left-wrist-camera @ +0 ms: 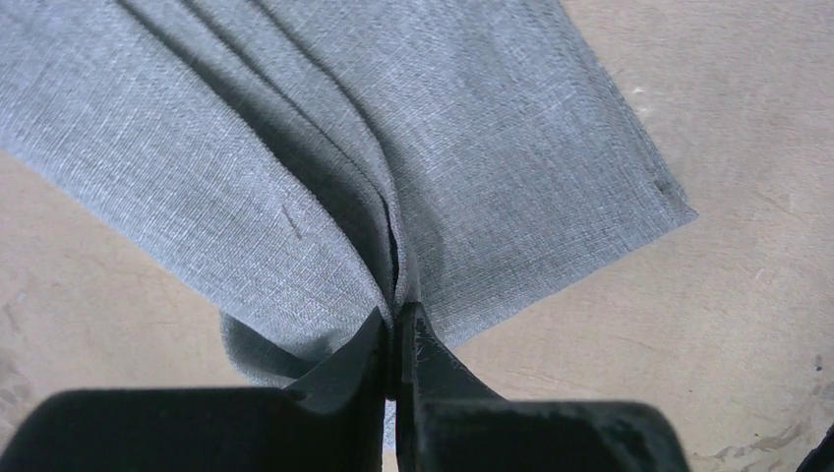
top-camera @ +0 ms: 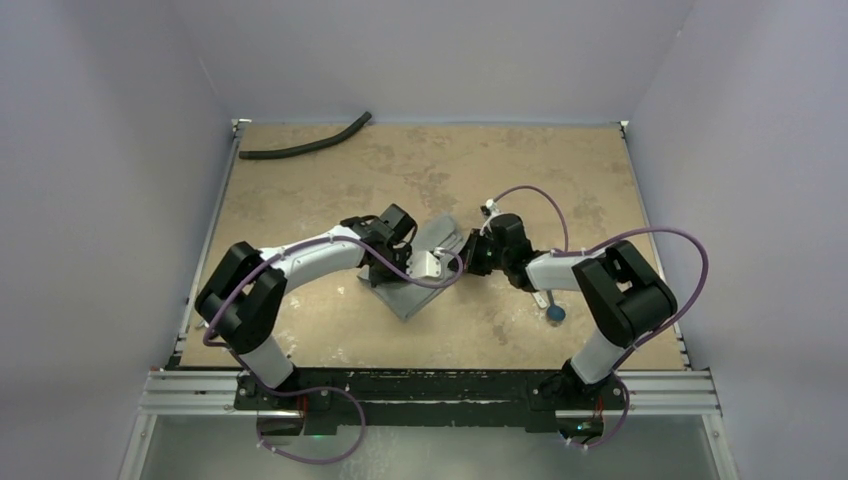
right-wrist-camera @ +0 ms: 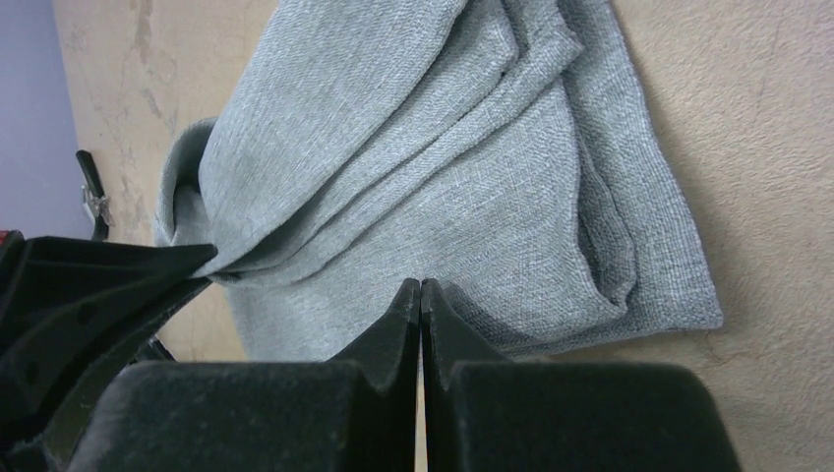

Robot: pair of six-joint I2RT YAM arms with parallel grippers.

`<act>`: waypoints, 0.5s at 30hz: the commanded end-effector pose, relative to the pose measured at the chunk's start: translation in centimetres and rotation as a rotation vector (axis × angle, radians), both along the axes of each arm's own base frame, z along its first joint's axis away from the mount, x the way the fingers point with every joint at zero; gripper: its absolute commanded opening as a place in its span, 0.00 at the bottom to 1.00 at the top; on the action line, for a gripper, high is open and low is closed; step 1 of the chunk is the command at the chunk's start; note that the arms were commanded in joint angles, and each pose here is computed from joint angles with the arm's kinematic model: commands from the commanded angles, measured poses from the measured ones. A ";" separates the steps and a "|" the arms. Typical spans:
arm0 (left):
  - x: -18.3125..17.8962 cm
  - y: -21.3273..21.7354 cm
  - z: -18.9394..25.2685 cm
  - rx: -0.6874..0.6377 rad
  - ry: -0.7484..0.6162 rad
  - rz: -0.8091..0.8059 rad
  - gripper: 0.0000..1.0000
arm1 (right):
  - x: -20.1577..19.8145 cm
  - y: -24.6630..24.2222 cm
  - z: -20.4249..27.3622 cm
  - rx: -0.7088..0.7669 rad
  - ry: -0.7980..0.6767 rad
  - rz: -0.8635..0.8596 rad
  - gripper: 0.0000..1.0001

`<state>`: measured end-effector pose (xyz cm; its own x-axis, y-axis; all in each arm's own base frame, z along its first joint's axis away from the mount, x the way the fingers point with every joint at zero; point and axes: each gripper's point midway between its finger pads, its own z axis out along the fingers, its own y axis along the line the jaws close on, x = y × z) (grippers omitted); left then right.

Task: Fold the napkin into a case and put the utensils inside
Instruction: Smooth out the 2/3-rectangle-folded napkin at the center of the board.

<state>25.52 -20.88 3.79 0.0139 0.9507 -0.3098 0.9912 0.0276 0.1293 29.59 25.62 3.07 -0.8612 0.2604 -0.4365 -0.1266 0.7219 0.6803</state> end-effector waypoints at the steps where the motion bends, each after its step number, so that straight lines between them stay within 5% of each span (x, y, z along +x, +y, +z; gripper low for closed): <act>1: -1.4 -0.4 -0.8 0.012 0.027 -0.046 0.00 | 0.1 -0.1 -0.3 0.025 0.007 -0.015 0.00; 15: -1.3 -1.2 1.6 0.019 -0.012 -0.087 0.00 | -0.4 -1.7 -3.0 -0.002 0.053 -0.089 0.00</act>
